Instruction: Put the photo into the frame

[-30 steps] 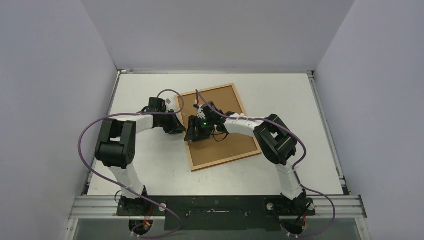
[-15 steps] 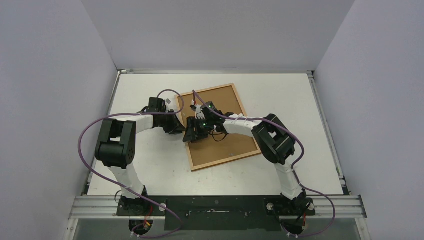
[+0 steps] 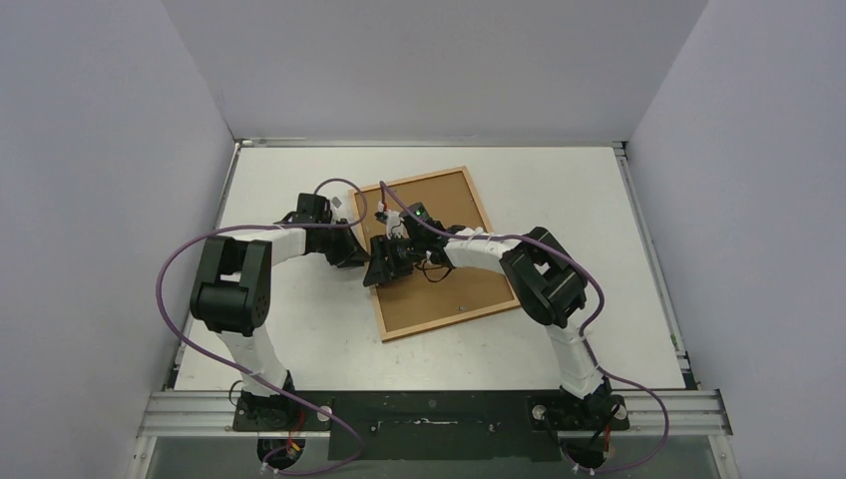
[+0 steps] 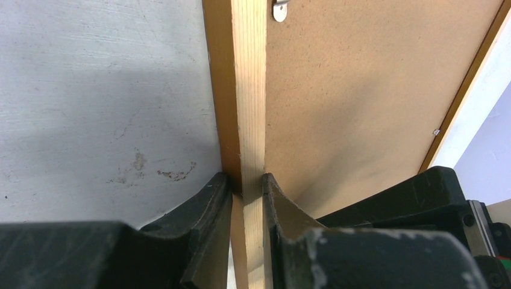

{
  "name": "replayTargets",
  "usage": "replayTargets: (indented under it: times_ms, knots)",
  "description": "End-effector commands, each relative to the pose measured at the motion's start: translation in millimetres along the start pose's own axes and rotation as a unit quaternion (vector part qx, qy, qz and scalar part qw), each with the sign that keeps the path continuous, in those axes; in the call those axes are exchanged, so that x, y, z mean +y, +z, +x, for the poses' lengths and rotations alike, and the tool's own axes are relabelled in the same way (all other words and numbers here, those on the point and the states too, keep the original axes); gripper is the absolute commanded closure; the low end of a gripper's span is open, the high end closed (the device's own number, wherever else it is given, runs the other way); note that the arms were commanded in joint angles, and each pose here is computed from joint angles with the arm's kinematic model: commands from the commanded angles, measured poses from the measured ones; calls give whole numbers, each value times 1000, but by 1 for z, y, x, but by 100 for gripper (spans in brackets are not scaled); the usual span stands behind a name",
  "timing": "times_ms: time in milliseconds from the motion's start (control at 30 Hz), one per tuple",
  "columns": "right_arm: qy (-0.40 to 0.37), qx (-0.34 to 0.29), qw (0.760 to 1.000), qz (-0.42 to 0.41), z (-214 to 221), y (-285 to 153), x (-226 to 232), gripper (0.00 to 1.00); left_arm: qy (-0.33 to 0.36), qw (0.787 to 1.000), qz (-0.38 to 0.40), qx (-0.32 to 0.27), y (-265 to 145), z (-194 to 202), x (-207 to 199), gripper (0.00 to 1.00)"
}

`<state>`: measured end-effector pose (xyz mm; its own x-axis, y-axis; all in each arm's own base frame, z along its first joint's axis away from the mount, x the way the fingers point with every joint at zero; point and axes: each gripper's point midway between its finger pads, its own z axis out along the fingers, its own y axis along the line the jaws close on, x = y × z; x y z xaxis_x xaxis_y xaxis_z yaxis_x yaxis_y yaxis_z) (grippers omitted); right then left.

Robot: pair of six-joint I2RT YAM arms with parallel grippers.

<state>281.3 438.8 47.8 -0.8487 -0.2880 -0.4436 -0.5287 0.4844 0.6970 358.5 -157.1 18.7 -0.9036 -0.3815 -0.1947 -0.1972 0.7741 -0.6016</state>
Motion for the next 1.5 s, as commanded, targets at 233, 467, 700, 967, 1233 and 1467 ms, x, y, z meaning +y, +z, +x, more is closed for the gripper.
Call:
replayTargets:
  times_ms: [233, 467, 700, 967, 1233, 1467]
  knots:
    - [-23, 84, 996, 10, 46, 6, -16, 48, 2, 997, -46, 59, 9, 27, 21, 100]
    - [-30, -26, 998, 47, -18, -14, -3, 45, 5, 998, -31, 45, 3, 17, 9, 100]
    - [-35, -178, 982, 56, -88, -75, 13, 45, -10, 1000, 4, 6, -11, -7, -13, 73]
    - [3, -217, 971, 104, -120, -82, -17, 56, -22, 1000, 19, -7, -15, -25, -16, 72]
    - [47, -236, 965, 100, -146, -50, -34, 68, -23, 999, 23, -2, -15, -37, -13, 72]
    - [76, -241, 964, 88, -151, -21, -48, 68, -20, 1000, 7, 12, -8, -40, -2, 75]
